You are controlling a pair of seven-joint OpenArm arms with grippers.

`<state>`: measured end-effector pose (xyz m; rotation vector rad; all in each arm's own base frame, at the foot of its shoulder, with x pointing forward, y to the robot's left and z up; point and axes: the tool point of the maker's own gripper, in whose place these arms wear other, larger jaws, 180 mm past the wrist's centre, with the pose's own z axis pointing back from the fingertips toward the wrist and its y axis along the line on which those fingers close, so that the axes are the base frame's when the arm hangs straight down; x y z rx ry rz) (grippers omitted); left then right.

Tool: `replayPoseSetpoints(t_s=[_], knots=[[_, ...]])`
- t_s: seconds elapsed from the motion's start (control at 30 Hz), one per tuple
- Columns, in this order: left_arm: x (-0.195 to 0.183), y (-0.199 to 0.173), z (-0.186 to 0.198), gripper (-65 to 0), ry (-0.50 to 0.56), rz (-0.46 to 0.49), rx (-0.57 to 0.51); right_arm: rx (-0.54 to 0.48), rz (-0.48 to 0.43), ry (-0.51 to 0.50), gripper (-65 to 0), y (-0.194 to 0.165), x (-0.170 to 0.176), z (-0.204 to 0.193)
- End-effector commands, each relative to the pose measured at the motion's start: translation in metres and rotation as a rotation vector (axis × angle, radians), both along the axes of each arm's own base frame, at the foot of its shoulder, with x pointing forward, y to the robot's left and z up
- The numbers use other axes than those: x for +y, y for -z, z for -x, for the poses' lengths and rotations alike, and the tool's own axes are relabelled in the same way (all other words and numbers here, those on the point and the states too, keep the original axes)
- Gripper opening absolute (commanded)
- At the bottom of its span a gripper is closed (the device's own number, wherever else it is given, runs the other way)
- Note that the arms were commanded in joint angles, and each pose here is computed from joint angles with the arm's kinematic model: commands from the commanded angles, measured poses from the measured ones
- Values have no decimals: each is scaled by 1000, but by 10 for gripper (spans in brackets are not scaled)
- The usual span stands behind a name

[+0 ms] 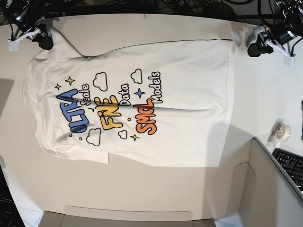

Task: Layout the t-shirt on the table in an organized manner, then fold the t-shirt properly
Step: 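Grasp the shirt's hem corners with both grippers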

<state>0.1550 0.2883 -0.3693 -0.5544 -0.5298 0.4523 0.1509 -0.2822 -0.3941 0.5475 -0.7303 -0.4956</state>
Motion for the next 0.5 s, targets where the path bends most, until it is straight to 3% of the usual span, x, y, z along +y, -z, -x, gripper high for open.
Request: replayPoseSetpoints(t_s=[0.0, 0.23, 0.47], knots=[[-4, -4, 1, -436, 17, 8, -3, 45, 24, -18, -650, 4, -3, 7], [-31, 10, 6, -436, 72, 60, 39, 50, 23, -17, -650, 5, -3, 9], [-30, 30, 23, -436, 86, 21, 132, 53, 24, -18, -650, 5, -3, 10]])
